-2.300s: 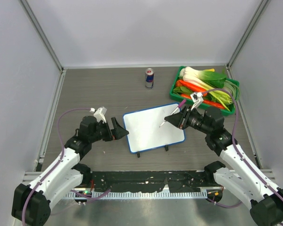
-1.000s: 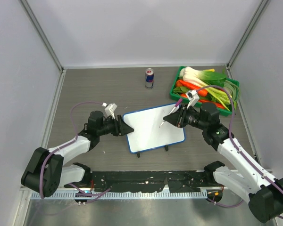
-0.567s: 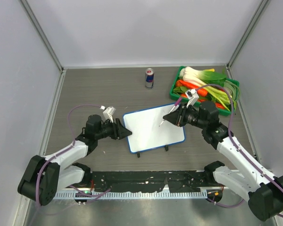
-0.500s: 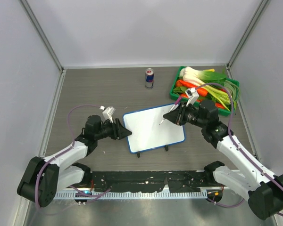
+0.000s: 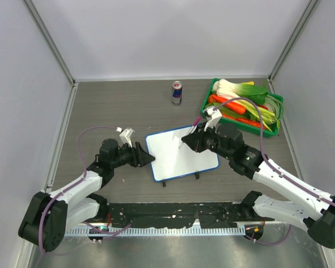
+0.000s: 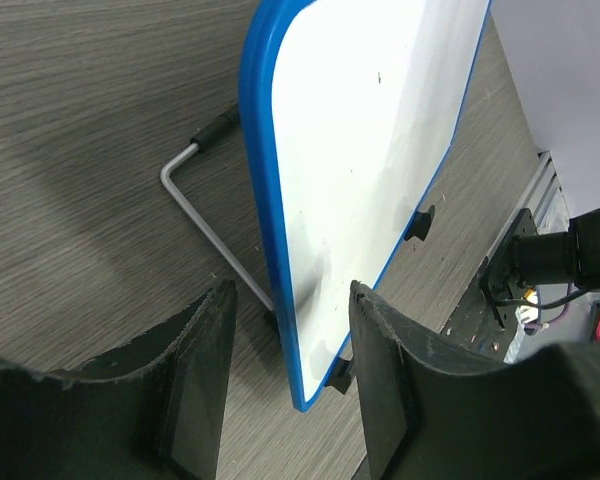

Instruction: Write a sentence on the whiteboard

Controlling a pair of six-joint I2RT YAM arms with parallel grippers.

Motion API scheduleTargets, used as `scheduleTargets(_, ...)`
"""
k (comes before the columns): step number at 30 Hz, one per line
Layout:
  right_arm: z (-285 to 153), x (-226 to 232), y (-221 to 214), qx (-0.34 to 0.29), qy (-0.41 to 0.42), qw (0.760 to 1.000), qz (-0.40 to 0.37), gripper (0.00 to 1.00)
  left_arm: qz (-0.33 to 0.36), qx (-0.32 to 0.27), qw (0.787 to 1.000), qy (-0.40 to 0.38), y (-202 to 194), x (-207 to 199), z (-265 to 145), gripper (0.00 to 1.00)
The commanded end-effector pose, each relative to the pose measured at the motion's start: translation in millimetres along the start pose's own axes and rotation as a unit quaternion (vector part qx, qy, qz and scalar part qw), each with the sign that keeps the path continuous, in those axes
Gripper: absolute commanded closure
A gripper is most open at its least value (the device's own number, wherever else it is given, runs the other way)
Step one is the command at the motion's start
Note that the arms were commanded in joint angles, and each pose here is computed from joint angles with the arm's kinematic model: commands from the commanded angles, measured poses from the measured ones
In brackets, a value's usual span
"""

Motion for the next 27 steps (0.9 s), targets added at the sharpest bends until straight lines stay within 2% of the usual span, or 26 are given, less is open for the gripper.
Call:
scheduleTargets(1,6,4,22,-0.074,-0.04,0.996,0.01,0.99,0.021,-0.024,0.999,-0.015,7,-4,-1,0.49)
scheduleTargets(7,12,9,20,-0.088,-0.019,0.996,0.028,0.99,0.018,-0.034,0.999,-0.023,8,-4,1,0.48)
scheduleTargets(16,13,5,9,-0.087,-0.012,0.996,0.008,0.99,0.024,-0.051,0.998,-0.009,6,-1,-2,0.33)
scheduleTargets(27,12,5,17,-0.108,-0.006,0.993,-0.037,0.99,0.038,-0.084,0.996,0.013,12,-2,-8,0.34)
Point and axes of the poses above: each gripper's point midway between its finger pads, its own z axis out along the fingers, its own x axis along the line the jaws close on, y = z × x, the point moved 9 cm from there along -z, back along the fingers, and after that the axes turned 4 degrees about -z, right-handed, at the moved point
